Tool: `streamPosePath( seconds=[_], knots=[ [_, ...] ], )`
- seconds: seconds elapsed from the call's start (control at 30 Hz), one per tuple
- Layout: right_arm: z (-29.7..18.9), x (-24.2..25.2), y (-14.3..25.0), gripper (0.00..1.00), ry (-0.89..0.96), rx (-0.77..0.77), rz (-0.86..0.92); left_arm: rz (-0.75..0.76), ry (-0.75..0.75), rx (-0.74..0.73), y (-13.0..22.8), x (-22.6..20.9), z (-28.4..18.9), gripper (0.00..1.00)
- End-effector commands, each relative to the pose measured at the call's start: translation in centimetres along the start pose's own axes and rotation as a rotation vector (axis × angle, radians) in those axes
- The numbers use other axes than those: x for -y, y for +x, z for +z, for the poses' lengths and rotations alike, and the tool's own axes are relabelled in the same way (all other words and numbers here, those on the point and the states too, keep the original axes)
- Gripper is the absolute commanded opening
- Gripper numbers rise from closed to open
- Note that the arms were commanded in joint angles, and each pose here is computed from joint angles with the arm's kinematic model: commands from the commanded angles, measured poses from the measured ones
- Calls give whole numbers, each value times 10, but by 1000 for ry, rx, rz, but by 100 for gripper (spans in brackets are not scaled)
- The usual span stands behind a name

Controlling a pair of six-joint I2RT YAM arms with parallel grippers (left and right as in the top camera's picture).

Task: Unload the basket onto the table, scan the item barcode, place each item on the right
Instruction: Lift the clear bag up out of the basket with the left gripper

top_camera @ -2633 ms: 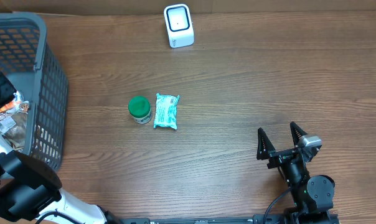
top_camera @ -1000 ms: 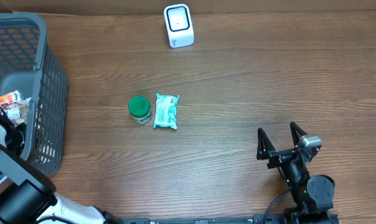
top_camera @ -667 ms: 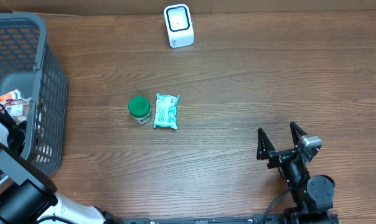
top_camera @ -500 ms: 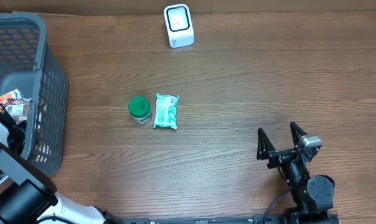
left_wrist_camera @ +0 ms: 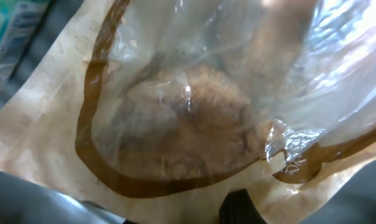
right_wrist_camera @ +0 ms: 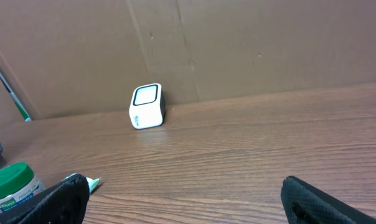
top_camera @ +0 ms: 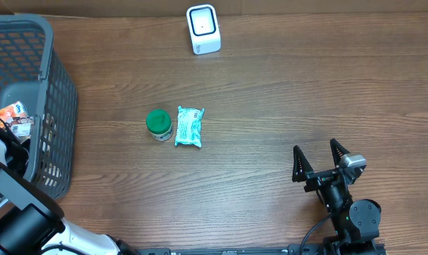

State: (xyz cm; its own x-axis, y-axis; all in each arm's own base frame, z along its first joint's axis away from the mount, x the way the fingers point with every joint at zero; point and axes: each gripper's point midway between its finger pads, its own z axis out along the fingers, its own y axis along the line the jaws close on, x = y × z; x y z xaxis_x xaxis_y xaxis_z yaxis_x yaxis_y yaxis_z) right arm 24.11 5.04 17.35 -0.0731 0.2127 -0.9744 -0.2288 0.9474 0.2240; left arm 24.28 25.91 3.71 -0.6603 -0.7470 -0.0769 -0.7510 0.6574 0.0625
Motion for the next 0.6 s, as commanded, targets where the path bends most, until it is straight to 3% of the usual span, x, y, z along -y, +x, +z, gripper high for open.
streamPosePath(
  seconds=[0.0, 0.3, 0.57],
  knots=[
    [0, 3, 3, 100, 12, -1, -5, -25, 13, 2, -12, 2, -12, 4],
    [0, 3, 3, 100, 12, -1, -5, -36, 83, 84, -43, 11, -79, 4],
    [0, 3, 3, 100, 12, -1, -5, 8, 323, 337, -61, 52, -192, 4]
  ],
)
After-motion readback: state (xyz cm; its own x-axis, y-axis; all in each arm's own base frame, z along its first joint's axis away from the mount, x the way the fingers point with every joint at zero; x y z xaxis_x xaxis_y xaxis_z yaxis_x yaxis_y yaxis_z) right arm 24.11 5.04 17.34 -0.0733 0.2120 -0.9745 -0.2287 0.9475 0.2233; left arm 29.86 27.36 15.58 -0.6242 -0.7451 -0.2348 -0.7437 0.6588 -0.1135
